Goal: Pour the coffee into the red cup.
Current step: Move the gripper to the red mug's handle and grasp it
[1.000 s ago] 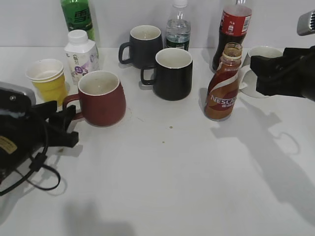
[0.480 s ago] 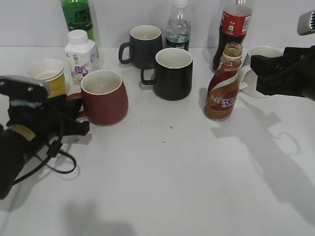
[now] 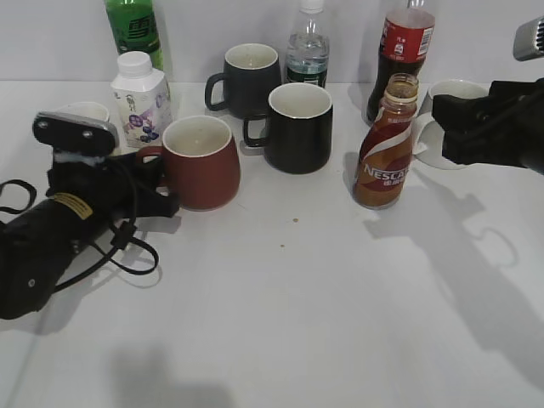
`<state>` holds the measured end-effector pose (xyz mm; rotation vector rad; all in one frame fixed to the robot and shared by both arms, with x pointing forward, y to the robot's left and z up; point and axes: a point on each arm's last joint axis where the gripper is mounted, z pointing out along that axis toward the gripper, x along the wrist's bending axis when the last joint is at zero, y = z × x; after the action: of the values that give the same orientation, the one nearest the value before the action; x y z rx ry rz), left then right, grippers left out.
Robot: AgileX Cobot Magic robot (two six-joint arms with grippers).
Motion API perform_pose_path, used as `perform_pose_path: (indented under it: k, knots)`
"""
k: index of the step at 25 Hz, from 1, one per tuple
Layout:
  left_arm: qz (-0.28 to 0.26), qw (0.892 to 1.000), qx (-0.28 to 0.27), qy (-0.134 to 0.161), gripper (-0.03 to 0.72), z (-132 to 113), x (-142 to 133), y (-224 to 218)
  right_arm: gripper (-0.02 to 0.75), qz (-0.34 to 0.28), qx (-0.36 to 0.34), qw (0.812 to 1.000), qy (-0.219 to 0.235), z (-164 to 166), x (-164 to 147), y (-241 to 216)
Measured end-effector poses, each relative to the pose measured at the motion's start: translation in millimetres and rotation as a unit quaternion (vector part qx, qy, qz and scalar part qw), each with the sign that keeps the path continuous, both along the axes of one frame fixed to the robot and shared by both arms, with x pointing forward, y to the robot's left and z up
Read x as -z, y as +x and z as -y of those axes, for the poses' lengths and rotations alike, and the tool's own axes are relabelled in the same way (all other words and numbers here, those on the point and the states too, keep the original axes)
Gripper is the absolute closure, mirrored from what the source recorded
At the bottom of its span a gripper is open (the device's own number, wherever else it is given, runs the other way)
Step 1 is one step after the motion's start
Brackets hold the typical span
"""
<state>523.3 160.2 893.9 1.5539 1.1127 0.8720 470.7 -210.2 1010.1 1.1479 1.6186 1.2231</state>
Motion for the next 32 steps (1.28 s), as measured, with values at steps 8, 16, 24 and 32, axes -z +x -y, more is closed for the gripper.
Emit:
perform_pose_path:
  k: [8, 16, 24, 32]
  knots:
    - [0.021, 1.0, 0.014, 0.005, 0.44, -1.2, 5.3, 8.2, 0.237, 0.003, 0.0, 1.0, 0.0, -0.2, -0.5, 0.0]
    - [0.035, 0.998, 0.042, 0.015, 0.447, -2.9, 2.4, 25.6, 0.237, 0.006, -0.001, 1.0, -0.002, -0.4, -0.7, 0.3]
    - [0.044, 0.996, 0.068, 0.022, 0.475, 2.6, 11.2, 35.6, 0.237, 0.01, -0.001, 1.0, -0.001, -0.4, -1.4, 0.5]
    - [0.046, 0.996, 0.076, 0.026, 0.624, 3.9, 11.6, 35.1, 0.237, -0.001, -0.05, 0.999, -0.019, -7.6, 2.8, -3.6]
